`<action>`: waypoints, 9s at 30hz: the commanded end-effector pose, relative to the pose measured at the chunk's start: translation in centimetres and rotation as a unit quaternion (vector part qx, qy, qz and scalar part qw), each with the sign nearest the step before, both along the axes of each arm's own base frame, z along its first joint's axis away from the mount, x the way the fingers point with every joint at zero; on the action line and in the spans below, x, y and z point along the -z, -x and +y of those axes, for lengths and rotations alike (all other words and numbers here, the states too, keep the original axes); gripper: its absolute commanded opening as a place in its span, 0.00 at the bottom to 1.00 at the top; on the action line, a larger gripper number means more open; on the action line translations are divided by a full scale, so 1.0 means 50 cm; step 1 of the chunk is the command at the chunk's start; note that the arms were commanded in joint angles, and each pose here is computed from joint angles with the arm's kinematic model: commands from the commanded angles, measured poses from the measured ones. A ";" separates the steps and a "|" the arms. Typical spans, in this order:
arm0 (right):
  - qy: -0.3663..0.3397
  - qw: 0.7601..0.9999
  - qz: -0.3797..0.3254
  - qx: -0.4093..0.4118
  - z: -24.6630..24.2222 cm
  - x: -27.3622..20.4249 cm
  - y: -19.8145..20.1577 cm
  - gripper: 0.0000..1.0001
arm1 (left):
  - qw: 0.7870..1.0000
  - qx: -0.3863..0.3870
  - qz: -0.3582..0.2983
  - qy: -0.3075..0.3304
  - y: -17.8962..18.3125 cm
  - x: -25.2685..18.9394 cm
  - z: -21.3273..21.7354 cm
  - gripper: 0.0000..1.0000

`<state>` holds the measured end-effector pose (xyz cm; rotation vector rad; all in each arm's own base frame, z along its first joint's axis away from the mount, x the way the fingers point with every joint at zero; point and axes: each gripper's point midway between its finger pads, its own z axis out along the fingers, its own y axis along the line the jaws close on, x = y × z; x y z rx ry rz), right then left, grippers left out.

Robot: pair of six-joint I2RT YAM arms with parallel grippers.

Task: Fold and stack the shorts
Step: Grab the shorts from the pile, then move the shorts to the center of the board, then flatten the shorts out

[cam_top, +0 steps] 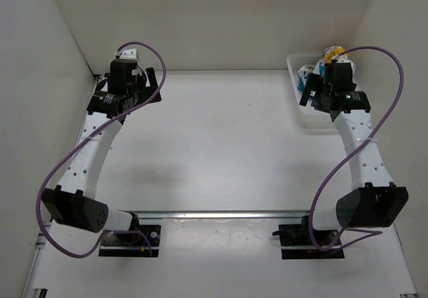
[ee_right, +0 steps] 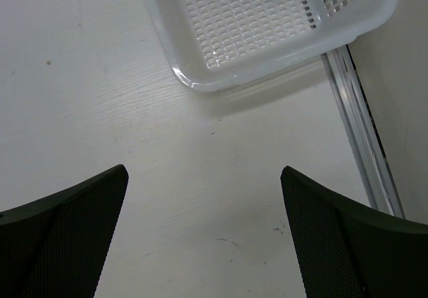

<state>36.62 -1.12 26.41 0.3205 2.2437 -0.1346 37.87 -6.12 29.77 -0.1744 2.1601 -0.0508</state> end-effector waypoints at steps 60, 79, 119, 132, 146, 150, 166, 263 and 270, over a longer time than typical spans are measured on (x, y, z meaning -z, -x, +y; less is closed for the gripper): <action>-0.128 0.978 -0.127 0.105 -0.223 0.177 -0.592 0.00 | 0.995 -0.036 0.078 0.045 -0.139 0.152 -0.072 0.99; -0.093 0.907 -0.356 -0.206 0.201 -0.578 -0.133 0.00 | 0.994 0.004 -0.046 0.096 -0.016 -0.111 -0.051 0.99; -0.222 0.890 0.189 -0.351 0.632 0.257 0.072 0.74 | 0.905 0.126 0.307 0.265 0.255 0.377 -0.237 0.80; -0.226 0.874 0.209 -0.375 0.693 0.332 0.010 0.26 | 0.887 0.166 0.361 0.237 0.268 0.482 -0.309 0.71; -0.207 0.896 0.165 -0.356 0.621 0.266 -0.038 0.00 | 0.919 0.150 0.277 0.238 0.128 0.407 -0.281 0.10; -0.187 0.919 0.092 -0.335 0.581 0.166 -0.126 0.00 | 0.946 0.126 0.224 0.195 0.049 0.298 -0.215 0.10; -0.129 0.940 -0.161 -0.271 0.355 -0.246 -0.131 0.00 | 0.973 0.149 0.024 0.173 0.007 -0.138 -0.133 0.12; -0.212 0.971 0.108 -0.027 0.209 0.317 0.016 0.00 | 0.924 0.032 0.351 0.148 0.023 0.430 -0.145 0.40; -0.208 0.971 0.113 -0.030 0.207 0.320 0.025 0.00 | 0.938 -0.013 0.331 0.105 -0.049 0.452 -0.116 0.57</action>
